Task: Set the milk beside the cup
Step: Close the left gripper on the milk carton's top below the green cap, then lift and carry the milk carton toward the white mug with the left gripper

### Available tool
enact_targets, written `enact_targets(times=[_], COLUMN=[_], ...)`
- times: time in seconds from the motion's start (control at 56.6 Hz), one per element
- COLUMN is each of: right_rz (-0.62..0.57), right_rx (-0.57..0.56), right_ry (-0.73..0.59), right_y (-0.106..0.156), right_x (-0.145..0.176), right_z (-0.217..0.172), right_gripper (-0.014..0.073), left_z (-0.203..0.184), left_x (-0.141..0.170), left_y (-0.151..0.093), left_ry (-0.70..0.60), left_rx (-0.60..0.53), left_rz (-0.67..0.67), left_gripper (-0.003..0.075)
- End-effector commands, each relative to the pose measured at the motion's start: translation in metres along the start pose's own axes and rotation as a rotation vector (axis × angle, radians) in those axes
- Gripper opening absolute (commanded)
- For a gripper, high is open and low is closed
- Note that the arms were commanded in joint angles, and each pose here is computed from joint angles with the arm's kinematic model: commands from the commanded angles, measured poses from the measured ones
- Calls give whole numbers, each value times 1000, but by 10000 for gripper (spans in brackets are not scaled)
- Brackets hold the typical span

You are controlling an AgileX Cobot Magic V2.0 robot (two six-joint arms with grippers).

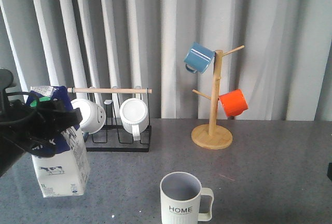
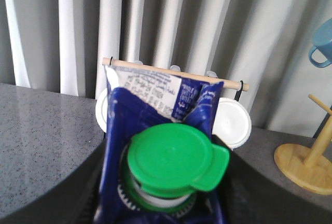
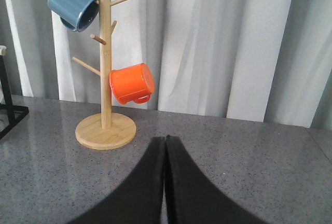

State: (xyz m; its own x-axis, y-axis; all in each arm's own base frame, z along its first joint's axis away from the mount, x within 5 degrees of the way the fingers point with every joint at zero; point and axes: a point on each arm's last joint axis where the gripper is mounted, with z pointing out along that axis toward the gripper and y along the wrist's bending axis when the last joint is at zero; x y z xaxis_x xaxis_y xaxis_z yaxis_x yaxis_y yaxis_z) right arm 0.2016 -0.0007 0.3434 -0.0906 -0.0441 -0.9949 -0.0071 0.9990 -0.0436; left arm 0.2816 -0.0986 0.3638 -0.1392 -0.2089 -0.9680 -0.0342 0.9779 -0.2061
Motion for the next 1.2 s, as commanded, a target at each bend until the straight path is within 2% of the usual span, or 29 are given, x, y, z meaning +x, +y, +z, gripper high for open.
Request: enact_targets(times=[0.0,0.265,0.354,0.495,0.583,0.937,1.096,1.184], right_rz=[-6,-6,-6,-6,-6,-6,-6,-6], right_rx=[-1,-1,-1,-1,-1,-1,-1,-1], right_ry=[-99,-99,-99,-100,-100,-100,-100,-100], right_y=[-1,-1,-1,-1,-1,-1,-1,-1], right_x=[-17,-17,-17,-17,-17,-17,-17,-17], right_z=[-3,-3,-3,-3,-3,-3,-3,-3], right_gripper=[-8,-8,-8,-8,-8,-8,-8,-8], left_z=[-11,-6,1,7,9,16,22,24], left_x=[-9,31,46,63,67,65,69,71], left_y=[-17,-61,-68,-78,-85,-112,-116,-116], left_ry=[-41,51,82,108,100,31,29,32], left_rx=[38,142,130,108,109,142,123,108], left_rz=[19,109,124,63,34,83,79,20], left_gripper=[108,108,108,108,108,108,108,108])
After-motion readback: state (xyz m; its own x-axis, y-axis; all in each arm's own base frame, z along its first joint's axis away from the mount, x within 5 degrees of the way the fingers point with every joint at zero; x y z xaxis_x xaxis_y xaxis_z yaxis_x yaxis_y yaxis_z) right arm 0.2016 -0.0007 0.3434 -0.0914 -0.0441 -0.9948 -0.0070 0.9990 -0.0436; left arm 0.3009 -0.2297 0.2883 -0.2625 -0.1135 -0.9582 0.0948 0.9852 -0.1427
